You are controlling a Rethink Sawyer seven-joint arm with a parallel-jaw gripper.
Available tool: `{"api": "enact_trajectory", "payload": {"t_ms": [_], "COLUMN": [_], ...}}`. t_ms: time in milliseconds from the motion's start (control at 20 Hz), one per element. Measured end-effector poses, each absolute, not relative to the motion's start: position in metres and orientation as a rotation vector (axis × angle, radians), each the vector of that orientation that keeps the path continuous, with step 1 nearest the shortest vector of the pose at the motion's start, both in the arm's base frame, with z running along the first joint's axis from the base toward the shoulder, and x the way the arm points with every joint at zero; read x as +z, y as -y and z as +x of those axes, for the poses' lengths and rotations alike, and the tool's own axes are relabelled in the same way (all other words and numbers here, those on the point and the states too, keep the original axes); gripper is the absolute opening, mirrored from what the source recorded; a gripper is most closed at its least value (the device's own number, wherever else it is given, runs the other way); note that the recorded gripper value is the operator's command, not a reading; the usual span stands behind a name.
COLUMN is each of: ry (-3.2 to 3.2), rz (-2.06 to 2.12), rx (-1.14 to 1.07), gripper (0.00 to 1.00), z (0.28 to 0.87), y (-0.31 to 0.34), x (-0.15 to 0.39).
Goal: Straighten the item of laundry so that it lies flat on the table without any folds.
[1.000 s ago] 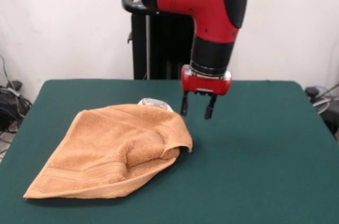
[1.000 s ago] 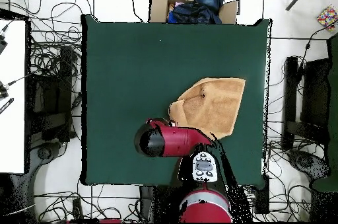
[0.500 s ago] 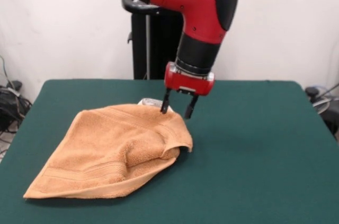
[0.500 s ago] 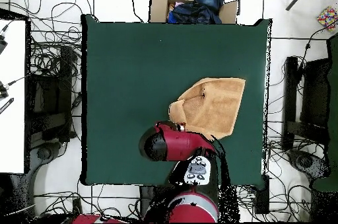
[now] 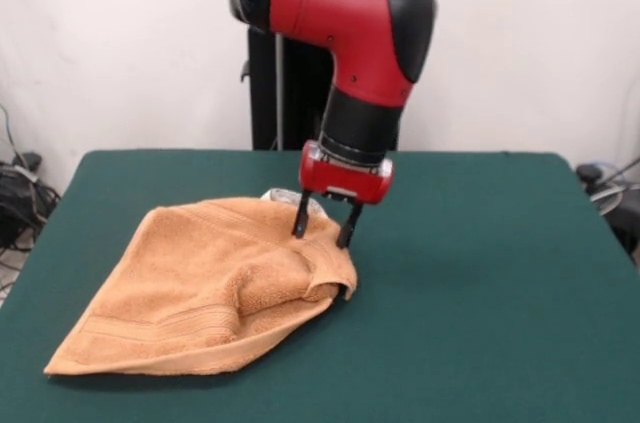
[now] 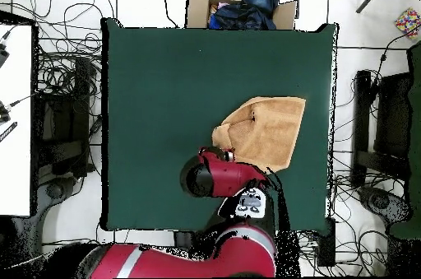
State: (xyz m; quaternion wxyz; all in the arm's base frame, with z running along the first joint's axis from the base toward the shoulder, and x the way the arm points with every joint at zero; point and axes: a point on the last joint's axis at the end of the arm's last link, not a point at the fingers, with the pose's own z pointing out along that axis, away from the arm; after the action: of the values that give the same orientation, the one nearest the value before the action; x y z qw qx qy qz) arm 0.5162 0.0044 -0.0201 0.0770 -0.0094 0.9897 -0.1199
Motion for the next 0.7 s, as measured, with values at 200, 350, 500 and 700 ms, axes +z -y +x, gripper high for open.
{"api": "enact_trajectory", "payload": {"t_ms": [200, 350, 500, 700], "ry": [-2.972, -2.980, -2.985, -3.004], "rz": [-0.009, 0.011, 0.060, 0.130], "rx": [-0.337, -0.315, -0.269, -0.209], "gripper": [1.00, 1.00, 1.00, 0.00], "z": [0.514, 0.516, 0.520, 0.524], "y": [0.000, 0.003, 0.008, 0.016], "x": [-0.035, -0.043, -0.049, -0.052]}}
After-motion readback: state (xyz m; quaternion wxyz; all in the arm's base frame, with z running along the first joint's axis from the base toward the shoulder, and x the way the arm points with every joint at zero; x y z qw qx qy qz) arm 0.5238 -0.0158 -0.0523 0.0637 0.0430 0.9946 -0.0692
